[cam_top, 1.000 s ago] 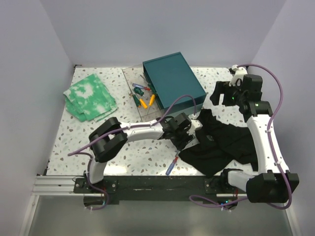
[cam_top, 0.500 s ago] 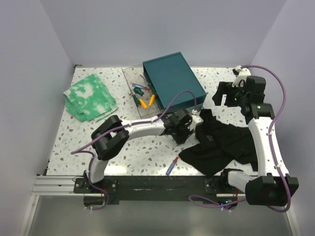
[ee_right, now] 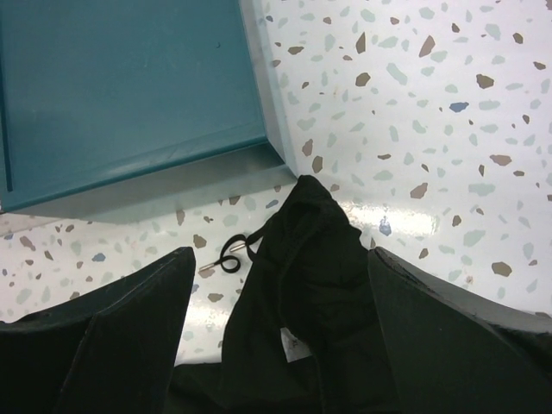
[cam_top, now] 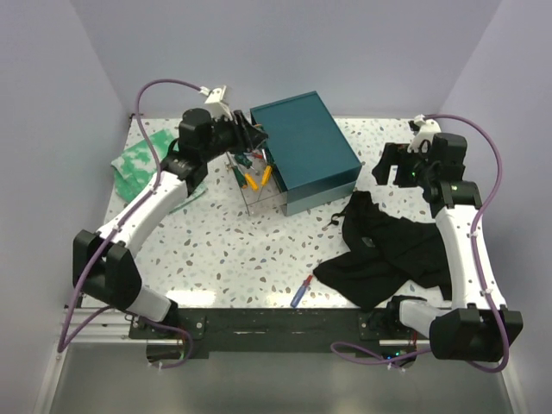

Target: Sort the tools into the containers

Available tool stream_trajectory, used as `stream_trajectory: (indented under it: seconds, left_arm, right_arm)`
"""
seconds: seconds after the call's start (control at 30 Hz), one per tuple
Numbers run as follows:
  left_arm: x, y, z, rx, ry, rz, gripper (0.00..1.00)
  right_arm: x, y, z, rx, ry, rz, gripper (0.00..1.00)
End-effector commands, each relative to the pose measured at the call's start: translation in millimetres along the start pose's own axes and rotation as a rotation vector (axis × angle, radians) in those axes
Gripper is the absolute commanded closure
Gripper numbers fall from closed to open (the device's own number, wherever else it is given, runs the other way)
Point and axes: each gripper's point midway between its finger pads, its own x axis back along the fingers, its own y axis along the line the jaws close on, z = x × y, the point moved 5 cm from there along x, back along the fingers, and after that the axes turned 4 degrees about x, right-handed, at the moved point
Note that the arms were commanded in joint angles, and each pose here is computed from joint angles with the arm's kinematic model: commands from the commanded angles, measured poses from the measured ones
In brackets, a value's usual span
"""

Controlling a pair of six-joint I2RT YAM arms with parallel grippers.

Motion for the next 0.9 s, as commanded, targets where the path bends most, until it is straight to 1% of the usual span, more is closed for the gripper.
stream_trajectory:
  seconds: [0.0,0.03,0.07,0.1,0.13,0.2,0.3,0.37,0.4,0.43,0.47,0.5,0.53,0.57,0.6,0.63,0.67,0.7,0.73,0.77,0.8,0.83,0.87]
  left_arm:
    - [-16,28,20,0.139,0.055,-0.131,1.00]
    - [-17,36,17,0.137,0.034,-0.189,0.93]
    - [-17,38,13,0.131,0.029,-0.211,0.81]
    - [-17,39,11,0.121,0.025,-0.226,0.57]
    - [-16,42,7,0.109,0.012,-0.253,0.47]
    - [-12,40,-2,0.086,-0.006,-0.269,0.37]
    - [-4,25,-17,0.034,-0.036,-0.219,0.35]
    - [0,6,-14,-0.021,-0.011,-0.100,0.32]
    - [2,-13,-2,-0.051,0.053,0.020,0.32]
    - [2,-28,6,-0.100,0.078,0.117,0.32]
    - [6,-35,19,-0.213,0.120,0.179,0.32]
    - [7,-58,42,-0.273,0.183,0.250,0.32]
    - [13,-69,62,-0.318,0.252,0.315,0.32]
    - [20,-73,84,-0.407,0.307,0.376,0.32]
    - [29,-92,111,-0.452,0.377,0.458,0.32]
    - [39,-94,133,-0.477,0.454,0.487,0.32]
    - [47,-90,157,-0.552,0.515,0.523,0.32]
    - [55,-97,182,-0.595,0.586,0.554,0.32]
    - [65,-86,207,-0.629,0.682,0.542,0.32]
    - [69,-83,218,-0.659,0.715,0.543,0.33]
    - [73,-82,230,-0.707,0.741,0.540,0.33]
    - [74,-72,241,-0.785,0.767,0.549,0.33]
    - [74,-68,248,-0.821,0.782,0.545,0.33]
  right_arm:
    - [-2,3,-10,-0.021,-0.037,-0.025,0.15]
    - [-2,2,-9,-0.022,-0.035,-0.024,0.15]
    - [-1,3,-10,-0.021,-0.037,-0.022,0.15]
    - [-1,2,-10,-0.023,-0.037,-0.021,0.15]
    - [0,2,-11,-0.023,-0.041,-0.020,0.15]
    - [1,2,-11,-0.023,-0.042,-0.018,0.15]
    - [3,1,-10,-0.028,-0.044,-0.013,0.15]
    - [3,0,-7,-0.029,-0.039,-0.012,0.15]
    - [3,0,-6,-0.031,-0.037,-0.010,0.15]
    - [3,0,-6,-0.033,-0.036,-0.011,0.15]
    - [2,0,-5,-0.033,-0.033,-0.013,0.15]
    - [2,0,-5,-0.035,-0.032,-0.015,0.15]
    - [0,-1,-4,-0.041,-0.028,-0.016,0.15]
    - [-1,0,-5,-0.042,-0.027,-0.020,0.15]
    - [-1,1,-7,-0.044,-0.030,-0.025,0.15]
    - [-1,0,-8,-0.043,-0.032,-0.025,0.15]
    - [-3,0,-10,-0.042,-0.032,-0.026,0.15]
    - [-3,-1,-10,-0.043,-0.031,-0.025,0.15]
    - [-4,0,-11,-0.045,-0.031,-0.026,0.15]
    - [-5,-1,-11,-0.043,-0.026,-0.025,0.15]
    - [-6,-1,-11,-0.039,-0.026,-0.026,0.15]
    - [-6,-1,-11,-0.040,-0.025,-0.025,0.15]
    - [-8,-2,-8,-0.043,-0.017,-0.025,0.15]
